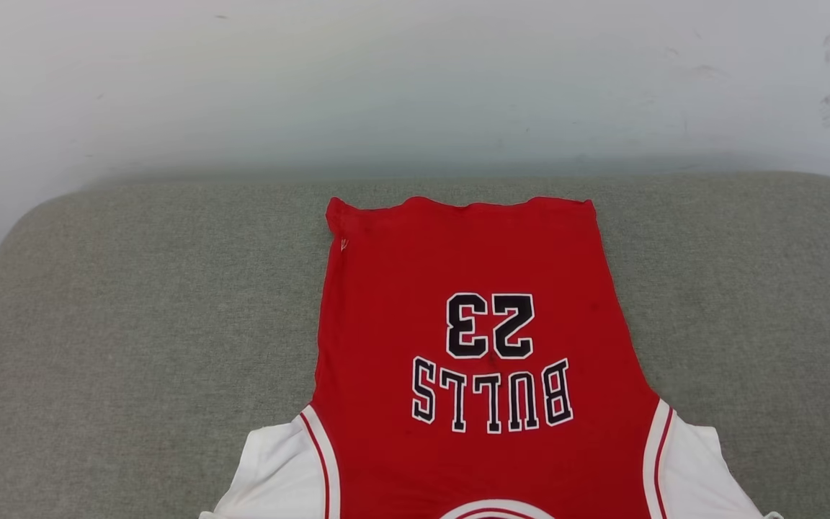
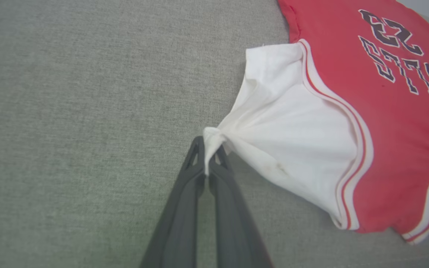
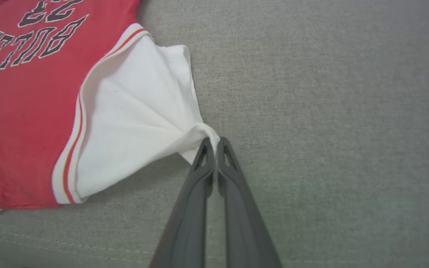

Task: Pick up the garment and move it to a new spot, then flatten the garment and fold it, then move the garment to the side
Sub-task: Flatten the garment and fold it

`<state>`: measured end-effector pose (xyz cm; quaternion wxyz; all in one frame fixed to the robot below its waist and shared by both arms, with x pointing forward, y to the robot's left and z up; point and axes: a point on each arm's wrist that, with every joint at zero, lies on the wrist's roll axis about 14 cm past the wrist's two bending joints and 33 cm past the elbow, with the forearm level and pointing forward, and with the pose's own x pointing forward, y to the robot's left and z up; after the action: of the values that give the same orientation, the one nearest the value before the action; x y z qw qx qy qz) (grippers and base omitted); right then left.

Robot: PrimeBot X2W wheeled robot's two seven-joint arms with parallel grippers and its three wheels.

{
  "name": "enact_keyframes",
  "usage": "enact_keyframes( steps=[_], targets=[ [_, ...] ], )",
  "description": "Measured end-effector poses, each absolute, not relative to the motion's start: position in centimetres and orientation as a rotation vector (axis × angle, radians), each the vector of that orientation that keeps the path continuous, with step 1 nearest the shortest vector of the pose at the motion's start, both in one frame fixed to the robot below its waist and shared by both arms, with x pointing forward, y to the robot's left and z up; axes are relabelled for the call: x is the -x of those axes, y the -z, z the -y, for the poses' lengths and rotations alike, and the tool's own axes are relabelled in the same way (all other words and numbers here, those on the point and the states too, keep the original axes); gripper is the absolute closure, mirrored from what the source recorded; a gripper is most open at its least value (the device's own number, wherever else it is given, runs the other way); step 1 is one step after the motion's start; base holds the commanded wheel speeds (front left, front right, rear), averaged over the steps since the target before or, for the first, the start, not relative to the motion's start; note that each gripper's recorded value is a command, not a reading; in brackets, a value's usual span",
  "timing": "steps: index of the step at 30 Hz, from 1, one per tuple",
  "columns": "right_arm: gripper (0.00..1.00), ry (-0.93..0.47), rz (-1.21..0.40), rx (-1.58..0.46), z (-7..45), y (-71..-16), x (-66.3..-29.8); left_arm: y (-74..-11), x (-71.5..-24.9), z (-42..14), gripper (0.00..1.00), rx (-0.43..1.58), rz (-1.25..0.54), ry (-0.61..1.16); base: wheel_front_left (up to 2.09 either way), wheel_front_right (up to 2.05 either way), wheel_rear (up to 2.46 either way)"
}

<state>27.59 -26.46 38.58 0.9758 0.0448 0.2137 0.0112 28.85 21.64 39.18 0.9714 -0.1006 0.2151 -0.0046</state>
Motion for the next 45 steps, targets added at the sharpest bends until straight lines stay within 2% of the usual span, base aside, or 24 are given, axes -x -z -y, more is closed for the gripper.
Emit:
enact_keyframes(
  steps=[1, 2, 3, 9, 15, 20, 26, 30, 34, 41, 45],
  targets=[
    [0.76, -0.019, -0.428, -0.093, 26.5, -38.8, -27.7, -39.2, -28.9, -21.5, 1.0, 0.204, -0.434, 0.012, 0.0, 0.0, 0.0],
    [0.24, -0.015, -0.425, -0.097, 26.5, -38.9, -27.9, -39.3, -29.0, -21.4, 1.0, 0.201, -0.43, 0.019, 0.0, 0.0, 0.0],
    [0.0, -0.014, -0.423, -0.097, 26.6, -39.1, -28.0, -39.4, -29.2, -21.3, 1.0, 0.2, -0.425, 0.022, 0.0, 0.0, 0.0],
    [0.0, -0.004, -0.3, -0.051, 28.3, -43.6, -31.6, -40.6, -30.5, -19.9, 1.0, 0.212, -0.375, 0.05, 0.0, 0.0, 0.0],
    [0.0, -0.015, -0.104, 0.015, 29.7, -51.1, -37.2, -42.0, -31.7, -19.3, 1.0, 0.201, -0.319, 0.063, 0.0, 0.0, 0.0],
    [0.0, -0.071, 0.027, 0.057, 28.7, -57.5, -42.8, -43.2, -33.0, -19.1, 1.0, 0.188, -0.273, 0.07, 0.0, 0.0, 0.0],
    [0.0, -0.174, 0.051, 0.123, 25.8, -62.3, -49.5, -44.1, -34.8, -18.9, 1.0, 0.183, -0.234, 0.066, 0.0, 0.0, 0.0],
    [0.0, -0.232, -0.066, 0.121, 23.4, -61.6, -53.7, -44.1, -35.9, -18.6, 1.0, 0.19, -0.223, 0.059, 0.0, 0.0, 0.0],
    [0.0, -0.265, -0.252, 0.09, 21.6, -58.9, -57.5, -43.7, -36.8, -18.4, 1.0, 0.191, -0.226, 0.05, 0.0, 0.0, 0.0],
    [0.0, -0.321, -0.685, 0.1, 19.0, -50.8, -61.0, -42.4, -38.3, -18.3, 1.0, 0.196, -0.243, 0.031, 0.0, 0.0, 0.0],
    [0.0, -0.33, -0.832, 0.109, 18.0, -47.5, -62.4, -41.6, -39.0, -18.5, 1.0, 0.195, -0.255, 0.012, 0.0, 0.0, 0.0]
  ],
)
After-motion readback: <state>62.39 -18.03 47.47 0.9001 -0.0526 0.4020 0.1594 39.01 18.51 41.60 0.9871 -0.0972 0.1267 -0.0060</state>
